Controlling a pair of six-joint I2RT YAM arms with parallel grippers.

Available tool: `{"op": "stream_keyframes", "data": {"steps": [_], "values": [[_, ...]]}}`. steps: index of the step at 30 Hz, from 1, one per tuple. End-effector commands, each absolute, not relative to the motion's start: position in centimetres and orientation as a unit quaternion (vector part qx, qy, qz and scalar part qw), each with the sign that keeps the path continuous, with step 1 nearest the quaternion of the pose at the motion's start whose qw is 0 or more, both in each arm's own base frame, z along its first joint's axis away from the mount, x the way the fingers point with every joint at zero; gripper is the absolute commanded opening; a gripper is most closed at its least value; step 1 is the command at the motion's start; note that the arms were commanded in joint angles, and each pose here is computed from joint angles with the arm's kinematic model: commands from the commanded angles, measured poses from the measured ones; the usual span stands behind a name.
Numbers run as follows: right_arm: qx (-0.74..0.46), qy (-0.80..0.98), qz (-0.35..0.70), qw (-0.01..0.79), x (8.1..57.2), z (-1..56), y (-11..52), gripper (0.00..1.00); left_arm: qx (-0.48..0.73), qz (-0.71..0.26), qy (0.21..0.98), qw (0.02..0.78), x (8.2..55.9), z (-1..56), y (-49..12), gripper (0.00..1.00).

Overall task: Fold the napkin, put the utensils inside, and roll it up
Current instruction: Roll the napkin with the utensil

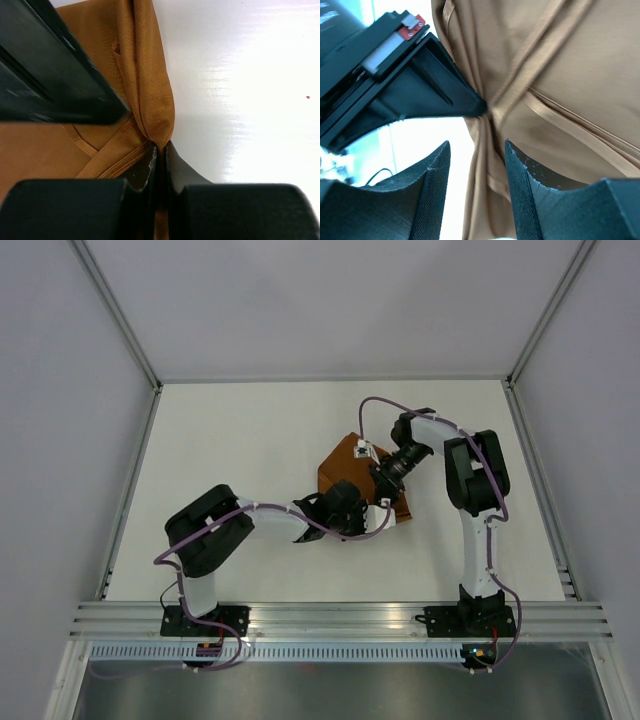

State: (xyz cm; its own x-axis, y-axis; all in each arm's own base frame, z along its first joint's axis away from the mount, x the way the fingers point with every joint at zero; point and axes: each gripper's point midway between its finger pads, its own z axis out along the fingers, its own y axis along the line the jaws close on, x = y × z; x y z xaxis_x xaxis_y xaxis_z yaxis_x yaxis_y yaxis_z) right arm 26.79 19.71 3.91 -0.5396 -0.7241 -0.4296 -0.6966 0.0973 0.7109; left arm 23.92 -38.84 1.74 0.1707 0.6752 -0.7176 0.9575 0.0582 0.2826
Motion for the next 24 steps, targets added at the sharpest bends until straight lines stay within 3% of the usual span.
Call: {"op": "stream_keyframes", "data": {"steps": [1,9,17,24], "values": [[0.487,-0.731,-0.472,-0.076,29.4,6.7,19.9,0.54,0.652,-0.231,0.672,0.266,20.2,-2.3,-35.9,0.02],[0.473,-0.732,-0.464,-0.159,30.5,7.9,17.6,0.54,0.621,-0.273,0.712,0.184,20.5,-2.3,-35.8,0.02],[0.505,-0.733,-0.34,-0.304,31.7,7.8,15.3,0.54,0.582,-0.353,0.72,0.138,20.1,-0.7,-36.3,0.02],[0.528,-0.703,-0.288,-0.379,30.2,9.3,14.9,0.57,0.551,-0.402,0.725,0.094,19.9,-0.1,-36.5,0.02]]}}
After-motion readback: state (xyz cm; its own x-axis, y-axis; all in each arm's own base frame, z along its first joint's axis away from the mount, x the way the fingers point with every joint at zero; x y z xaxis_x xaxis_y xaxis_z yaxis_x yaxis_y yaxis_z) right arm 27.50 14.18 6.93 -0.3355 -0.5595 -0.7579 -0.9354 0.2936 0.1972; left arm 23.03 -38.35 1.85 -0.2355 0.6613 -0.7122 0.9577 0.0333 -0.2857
